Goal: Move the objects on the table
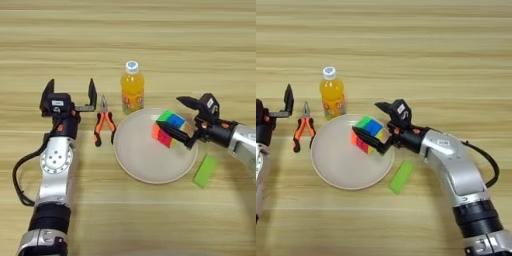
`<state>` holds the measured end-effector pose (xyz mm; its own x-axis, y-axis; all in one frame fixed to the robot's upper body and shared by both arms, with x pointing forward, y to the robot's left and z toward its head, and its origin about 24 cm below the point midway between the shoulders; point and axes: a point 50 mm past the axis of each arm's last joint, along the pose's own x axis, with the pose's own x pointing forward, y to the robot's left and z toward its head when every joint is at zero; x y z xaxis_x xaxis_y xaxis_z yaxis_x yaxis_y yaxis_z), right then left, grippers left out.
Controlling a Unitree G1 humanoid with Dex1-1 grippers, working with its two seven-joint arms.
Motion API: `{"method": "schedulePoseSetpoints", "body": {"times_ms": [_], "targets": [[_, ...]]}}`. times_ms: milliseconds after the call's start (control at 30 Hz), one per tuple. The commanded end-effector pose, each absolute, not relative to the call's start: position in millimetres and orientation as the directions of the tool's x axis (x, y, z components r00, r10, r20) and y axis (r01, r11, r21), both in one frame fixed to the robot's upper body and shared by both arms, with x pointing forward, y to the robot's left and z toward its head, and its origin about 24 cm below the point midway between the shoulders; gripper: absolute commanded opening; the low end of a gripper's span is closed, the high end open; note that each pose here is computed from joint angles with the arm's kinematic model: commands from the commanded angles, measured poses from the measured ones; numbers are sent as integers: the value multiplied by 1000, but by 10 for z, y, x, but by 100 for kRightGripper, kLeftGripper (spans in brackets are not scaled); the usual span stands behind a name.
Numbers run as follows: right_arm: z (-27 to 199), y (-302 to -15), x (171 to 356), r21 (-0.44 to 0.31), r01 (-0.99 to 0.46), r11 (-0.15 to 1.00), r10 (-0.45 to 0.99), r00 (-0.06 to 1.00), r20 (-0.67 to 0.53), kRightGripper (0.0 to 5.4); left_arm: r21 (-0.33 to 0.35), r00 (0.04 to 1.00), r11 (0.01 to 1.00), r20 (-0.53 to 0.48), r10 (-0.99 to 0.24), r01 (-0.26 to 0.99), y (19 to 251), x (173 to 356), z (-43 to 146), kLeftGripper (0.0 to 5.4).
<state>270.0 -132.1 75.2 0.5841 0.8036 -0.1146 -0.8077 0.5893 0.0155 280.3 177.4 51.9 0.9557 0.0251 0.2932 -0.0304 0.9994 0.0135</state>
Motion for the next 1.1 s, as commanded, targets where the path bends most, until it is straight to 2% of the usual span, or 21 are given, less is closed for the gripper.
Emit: {"method": "schedulePoseSetpoints", "body": {"times_ms": [33, 533, 933, 1100], "targets": [[663, -1322, 2695, 5, -805, 594, 793, 584, -176, 540, 24, 956, 999, 293, 16, -24, 1768, 2812, 514, 539], [492, -1325, 2672, -3, -810, 587, 781, 567, -261, 540, 20, 953, 1000, 304, 15, -22, 1746, 2810, 527, 539], [496, -1315, 2674, -7, -809, 588, 781, 570, -256, 416, 21, 950, 1000, 311, 13, -21, 1755, 2810, 540, 540], [498, -1313, 2678, -9, -808, 590, 780, 572, -253, 334, 24, 949, 999, 314, 12, -20, 1757, 2811, 543, 540]]}}
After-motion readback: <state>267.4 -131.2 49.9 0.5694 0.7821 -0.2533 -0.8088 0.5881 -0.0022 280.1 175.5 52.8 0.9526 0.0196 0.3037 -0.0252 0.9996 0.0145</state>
